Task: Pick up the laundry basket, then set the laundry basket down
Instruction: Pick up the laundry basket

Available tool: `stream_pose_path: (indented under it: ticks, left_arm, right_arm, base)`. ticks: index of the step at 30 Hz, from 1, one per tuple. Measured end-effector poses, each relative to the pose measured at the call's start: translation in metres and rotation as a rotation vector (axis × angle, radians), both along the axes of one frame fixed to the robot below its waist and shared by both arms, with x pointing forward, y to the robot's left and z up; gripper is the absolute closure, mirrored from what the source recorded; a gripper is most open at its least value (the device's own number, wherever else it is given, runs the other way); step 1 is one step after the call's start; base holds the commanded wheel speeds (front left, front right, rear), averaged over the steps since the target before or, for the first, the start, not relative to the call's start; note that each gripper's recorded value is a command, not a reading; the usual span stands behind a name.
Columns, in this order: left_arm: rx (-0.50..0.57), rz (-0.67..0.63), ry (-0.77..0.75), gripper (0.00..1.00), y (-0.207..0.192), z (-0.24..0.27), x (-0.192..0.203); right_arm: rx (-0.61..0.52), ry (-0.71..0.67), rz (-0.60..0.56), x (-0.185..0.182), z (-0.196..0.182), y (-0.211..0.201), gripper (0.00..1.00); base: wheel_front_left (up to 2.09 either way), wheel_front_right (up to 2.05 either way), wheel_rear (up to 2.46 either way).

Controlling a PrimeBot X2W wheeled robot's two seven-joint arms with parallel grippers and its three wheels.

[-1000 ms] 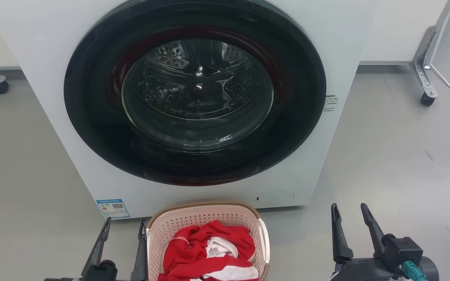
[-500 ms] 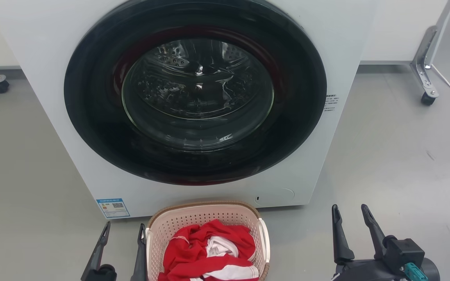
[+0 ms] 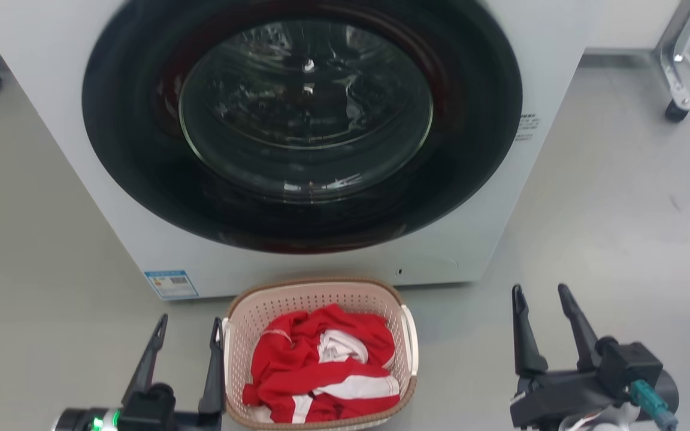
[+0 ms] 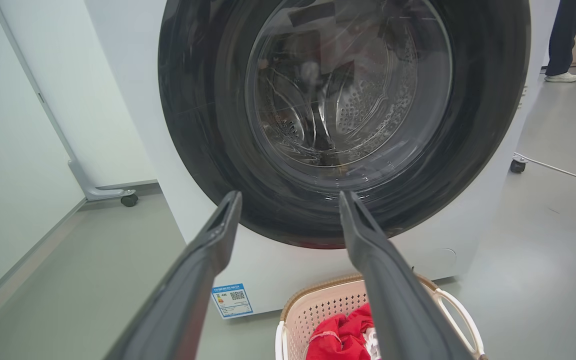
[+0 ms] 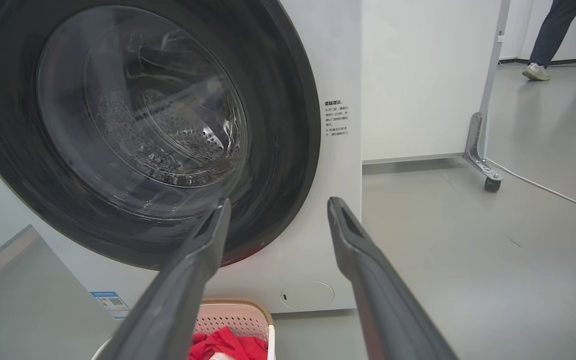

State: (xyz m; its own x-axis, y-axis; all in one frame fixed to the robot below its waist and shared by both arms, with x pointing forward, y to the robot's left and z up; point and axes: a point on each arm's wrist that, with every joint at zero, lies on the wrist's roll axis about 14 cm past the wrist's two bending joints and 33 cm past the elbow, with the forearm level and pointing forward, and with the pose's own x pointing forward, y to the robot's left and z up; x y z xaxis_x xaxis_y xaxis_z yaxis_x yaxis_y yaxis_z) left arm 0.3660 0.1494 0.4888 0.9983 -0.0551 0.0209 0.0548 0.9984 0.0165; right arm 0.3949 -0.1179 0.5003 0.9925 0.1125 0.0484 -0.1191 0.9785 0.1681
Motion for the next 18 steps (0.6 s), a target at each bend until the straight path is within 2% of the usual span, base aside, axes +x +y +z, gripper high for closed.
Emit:
stream_pose_path:
  ticks: [9,18]
  left_arm:
    - [0.003,0.002,0.053,0.0,0.001,-0.021,0.031]
    - [0.008,-0.016,0.171,0.0,-0.002,-0.066,0.058]
  right_arm:
    - [-0.025,0.027,0.017,0.035,-0.015,-0.001,0.0]
    - [-0.04,0.12,0.024,0.068,-0.057,-0.002,0.0]
  base:
    - [0.0,0.0,0.0]
    - [0.0,0.0,0.0]
